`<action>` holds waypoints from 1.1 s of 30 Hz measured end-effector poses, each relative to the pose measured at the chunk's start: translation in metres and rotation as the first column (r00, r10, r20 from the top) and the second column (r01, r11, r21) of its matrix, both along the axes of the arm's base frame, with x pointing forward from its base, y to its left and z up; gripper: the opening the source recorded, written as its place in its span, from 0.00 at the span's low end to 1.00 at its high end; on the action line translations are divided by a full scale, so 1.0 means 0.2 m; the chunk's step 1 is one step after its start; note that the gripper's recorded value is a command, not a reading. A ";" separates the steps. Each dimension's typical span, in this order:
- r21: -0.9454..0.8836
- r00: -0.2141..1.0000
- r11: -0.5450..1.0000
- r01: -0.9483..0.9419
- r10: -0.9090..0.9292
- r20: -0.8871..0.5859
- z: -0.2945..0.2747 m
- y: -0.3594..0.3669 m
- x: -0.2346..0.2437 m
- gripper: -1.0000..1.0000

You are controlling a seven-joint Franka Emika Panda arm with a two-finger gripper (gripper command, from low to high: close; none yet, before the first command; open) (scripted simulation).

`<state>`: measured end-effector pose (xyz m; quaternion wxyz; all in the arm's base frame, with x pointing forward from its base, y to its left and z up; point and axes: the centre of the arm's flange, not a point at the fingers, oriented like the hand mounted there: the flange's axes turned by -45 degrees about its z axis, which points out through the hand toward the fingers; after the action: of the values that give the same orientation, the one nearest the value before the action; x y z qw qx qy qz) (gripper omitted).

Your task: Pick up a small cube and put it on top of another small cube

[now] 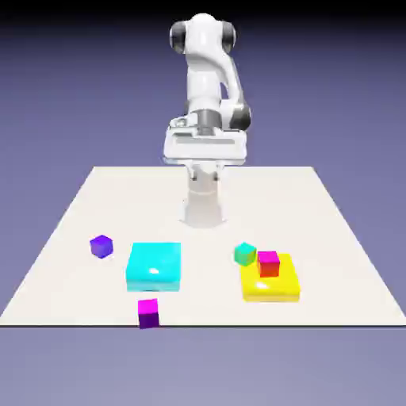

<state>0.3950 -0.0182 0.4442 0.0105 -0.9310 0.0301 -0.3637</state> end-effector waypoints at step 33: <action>0.014 -0.326 -0.567 0.823 -0.494 -0.806 -1.59 -1.68 -0.95 0.50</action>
<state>0.2041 -0.3543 0.1269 0.0864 -0.4353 0.8951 0.0420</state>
